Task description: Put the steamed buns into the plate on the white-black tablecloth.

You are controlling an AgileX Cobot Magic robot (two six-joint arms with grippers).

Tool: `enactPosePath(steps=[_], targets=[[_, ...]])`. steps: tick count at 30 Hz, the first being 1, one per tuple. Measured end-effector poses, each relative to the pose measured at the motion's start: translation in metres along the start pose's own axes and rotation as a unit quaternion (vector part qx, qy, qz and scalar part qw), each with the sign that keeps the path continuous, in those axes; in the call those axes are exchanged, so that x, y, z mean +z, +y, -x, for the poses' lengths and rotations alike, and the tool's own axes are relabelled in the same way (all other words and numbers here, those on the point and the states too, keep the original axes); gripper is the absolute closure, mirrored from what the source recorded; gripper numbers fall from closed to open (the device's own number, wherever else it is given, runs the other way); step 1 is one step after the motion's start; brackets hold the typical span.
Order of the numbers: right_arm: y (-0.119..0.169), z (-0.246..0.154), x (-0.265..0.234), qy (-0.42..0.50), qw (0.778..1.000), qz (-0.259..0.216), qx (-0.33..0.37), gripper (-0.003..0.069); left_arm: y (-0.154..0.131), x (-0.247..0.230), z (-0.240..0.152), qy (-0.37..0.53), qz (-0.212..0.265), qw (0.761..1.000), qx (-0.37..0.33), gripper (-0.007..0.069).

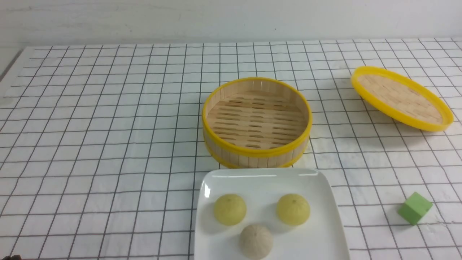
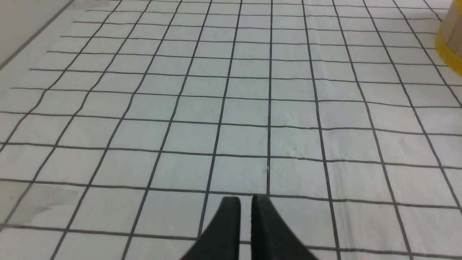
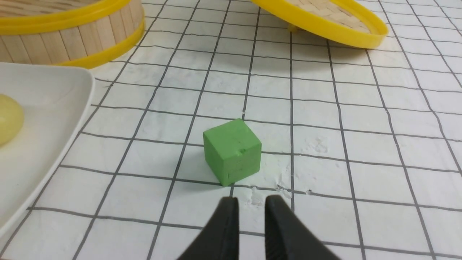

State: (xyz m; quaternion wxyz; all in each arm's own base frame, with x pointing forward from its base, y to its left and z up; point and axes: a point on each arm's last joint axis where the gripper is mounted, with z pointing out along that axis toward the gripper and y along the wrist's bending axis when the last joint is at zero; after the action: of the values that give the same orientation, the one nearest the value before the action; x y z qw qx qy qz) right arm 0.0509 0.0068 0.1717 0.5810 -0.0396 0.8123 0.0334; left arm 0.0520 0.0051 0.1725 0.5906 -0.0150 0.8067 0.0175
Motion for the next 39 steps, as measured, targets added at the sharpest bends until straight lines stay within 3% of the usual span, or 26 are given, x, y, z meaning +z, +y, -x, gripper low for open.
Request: enactPosePath(steps=[9, 39], targets=[[0.0000, 0.0000, 0.0000, 0.000, 1.000, 0.000, 0.000, 0.0510, 0.0027, -0.0002, -0.0001, 0.000, 0.025, 1.000, -0.008, 0.0540], [0.0000, 0.0000, 0.0000, 0.000, 1.000, 0.000, 0.000, 0.0465, 0.0030, -0.0002, -0.0001, 0.000, 0.028, 1.000, -0.009, 0.0517]])
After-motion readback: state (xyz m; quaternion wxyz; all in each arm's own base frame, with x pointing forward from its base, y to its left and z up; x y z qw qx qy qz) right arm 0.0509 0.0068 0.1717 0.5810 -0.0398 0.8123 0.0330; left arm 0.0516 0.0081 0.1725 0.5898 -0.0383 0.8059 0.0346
